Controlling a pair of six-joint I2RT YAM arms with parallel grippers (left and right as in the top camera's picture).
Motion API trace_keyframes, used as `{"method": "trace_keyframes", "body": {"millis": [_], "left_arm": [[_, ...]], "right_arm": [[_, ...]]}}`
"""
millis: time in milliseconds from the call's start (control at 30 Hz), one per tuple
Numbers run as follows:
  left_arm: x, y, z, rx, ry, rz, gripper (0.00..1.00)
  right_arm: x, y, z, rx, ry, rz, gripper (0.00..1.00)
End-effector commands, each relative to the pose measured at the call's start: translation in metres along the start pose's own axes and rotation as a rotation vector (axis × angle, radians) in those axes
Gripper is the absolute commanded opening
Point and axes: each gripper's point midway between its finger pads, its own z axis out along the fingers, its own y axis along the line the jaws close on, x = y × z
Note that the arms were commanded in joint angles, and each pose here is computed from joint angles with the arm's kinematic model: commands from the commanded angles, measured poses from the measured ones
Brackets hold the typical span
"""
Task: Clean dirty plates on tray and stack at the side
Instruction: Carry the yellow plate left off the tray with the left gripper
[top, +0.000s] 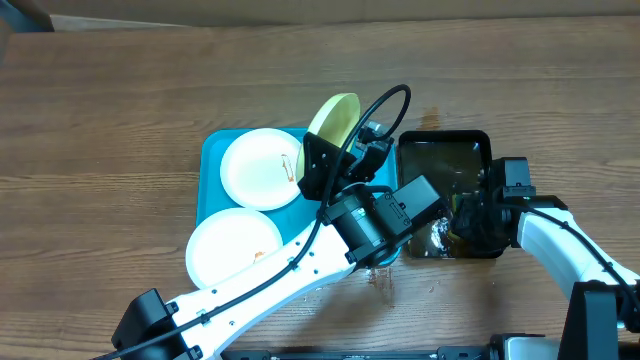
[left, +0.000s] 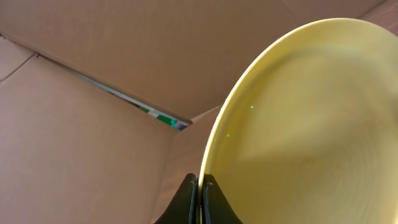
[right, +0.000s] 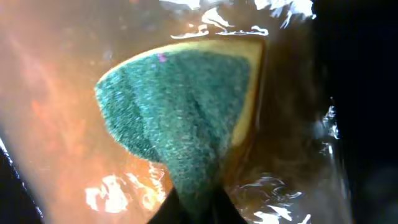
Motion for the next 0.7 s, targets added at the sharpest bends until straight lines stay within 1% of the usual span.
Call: {"method": "trace_keyframes", "body": {"millis": [0,33,100,167,267,333,433,533,600,633,667], "left_arm": [[-0.008,0.015,-0.002,-0.042,-0.020,-0.015,0.04],[-0.008,0.015,-0.002,-0.043,-0.020,-0.014,0.04],[-0.008,0.015,-0.002,-0.043,-0.020,-0.012,0.04],[-0.008,0.015,-0.002,-0.041,-0.020,-0.013,0.04],[-0.008,0.015,-0.002,-0.039,-0.019,-0.015,0.04],[-0.008,0.014,-0.002,-0.038,-0.019,-0.014,0.04],[-0.007,0.012,-0.002,-0.022,-0.014,-0.020,0.04],[-0.003,0.001,0.001,0.042,0.014,-0.029,0.04],[0.001,-0.005,0.004,0.079,0.038,-0.046,0.04],[0.002,-0.005,0.006,0.081,0.046,-0.057,0.04],[0.003,-0.004,0.009,0.080,0.053,-0.065,0.04]], "right_arm": [[-0.006,0.004,-0.005,-0.005,-0.002,-0.001,0.62],[-0.012,0.008,-0.008,-0.011,-0.019,-0.005,0.68],[-0.026,0.014,-0.014,-0.025,-0.055,-0.018,0.72],[-0.039,0.018,-0.020,-0.027,-0.098,-0.024,0.72],[-0.054,0.012,-0.022,0.020,-0.166,-0.027,0.72],[-0.056,0.005,-0.022,0.055,-0.177,-0.024,0.72],[-0.045,0.000,-0.016,0.069,-0.146,-0.021,0.73],[-0.037,-0.004,-0.010,0.075,-0.130,-0.019,0.73],[-0.041,0.000,-0.011,0.056,-0.142,-0.022,0.71],[-0.042,0.004,-0.011,0.034,-0.148,-0.024,0.65],[-0.045,0.010,-0.011,0.001,-0.154,-0.028,0.52]]}}
